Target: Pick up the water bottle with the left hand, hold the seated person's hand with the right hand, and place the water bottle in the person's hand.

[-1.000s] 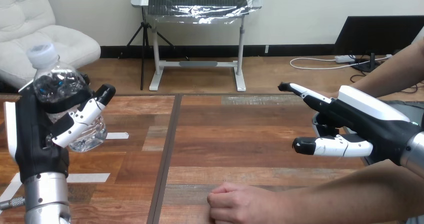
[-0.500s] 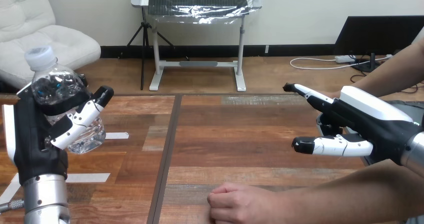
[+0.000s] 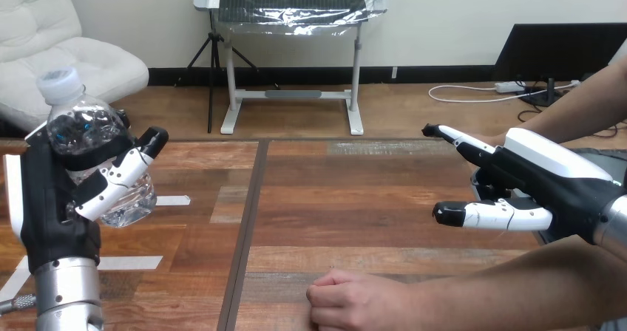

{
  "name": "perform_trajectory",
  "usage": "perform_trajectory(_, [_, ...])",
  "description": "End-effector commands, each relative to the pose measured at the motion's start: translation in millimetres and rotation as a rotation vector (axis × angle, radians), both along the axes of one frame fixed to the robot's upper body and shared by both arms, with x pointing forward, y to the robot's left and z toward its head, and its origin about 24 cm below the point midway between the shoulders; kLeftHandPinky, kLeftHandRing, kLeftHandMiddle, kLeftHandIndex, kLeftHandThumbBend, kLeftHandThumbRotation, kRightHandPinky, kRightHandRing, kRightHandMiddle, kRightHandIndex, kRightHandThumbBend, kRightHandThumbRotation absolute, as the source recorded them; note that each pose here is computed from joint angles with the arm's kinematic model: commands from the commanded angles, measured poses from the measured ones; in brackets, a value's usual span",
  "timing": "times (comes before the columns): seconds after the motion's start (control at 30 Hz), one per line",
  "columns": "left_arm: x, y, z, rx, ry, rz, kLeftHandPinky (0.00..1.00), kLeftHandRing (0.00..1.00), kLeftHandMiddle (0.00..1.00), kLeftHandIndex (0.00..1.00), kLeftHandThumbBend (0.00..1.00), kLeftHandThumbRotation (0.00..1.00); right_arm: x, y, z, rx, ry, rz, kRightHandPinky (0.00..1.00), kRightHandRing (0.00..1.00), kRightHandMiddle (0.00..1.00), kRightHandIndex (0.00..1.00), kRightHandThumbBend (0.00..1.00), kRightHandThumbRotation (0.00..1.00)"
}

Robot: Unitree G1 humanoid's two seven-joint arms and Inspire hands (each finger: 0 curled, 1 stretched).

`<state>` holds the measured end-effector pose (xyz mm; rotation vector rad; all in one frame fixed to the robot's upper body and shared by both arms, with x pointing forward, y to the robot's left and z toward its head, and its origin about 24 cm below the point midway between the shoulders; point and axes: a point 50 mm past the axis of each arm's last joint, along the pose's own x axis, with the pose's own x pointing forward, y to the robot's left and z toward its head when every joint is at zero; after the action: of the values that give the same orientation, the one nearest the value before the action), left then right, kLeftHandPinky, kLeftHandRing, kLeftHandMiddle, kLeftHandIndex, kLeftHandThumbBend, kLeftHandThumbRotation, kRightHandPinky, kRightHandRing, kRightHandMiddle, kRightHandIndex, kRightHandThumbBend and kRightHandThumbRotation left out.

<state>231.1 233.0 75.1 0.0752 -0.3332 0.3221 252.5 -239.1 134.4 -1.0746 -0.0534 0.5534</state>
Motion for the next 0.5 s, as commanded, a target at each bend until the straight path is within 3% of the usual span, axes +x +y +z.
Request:
perform_trajectory(0.0, [6.8,-6.8,27.3,0.039,-0.134,-0.027,0.24,0.29,0.34,0.4,0.59,0.0,3.4,4.1,15.5,-0.005,-0.071,0.018,0.22,0.07,0.12,1.0,1.0,1.0])
perform_trajectory(0.3, [7.3,-6.2,27.3,0.038,-0.134,-0.03,0.23,0.29,0.34,0.4,0.59,0.0,2.7,3.3,17.2,-0.001,-0.07,0.016,0.19,0.07,0.12,1.0,1.0,1.0])
perform_trajectory(0.47, [7.1,-6.7,27.6,0.038,-0.132,-0.028,0.23,0.29,0.34,0.4,0.6,0.0,2.3,2.9,17.3,0.003,-0.071,0.01,0.22,0.07,0.12,1.0,1.0,1.0])
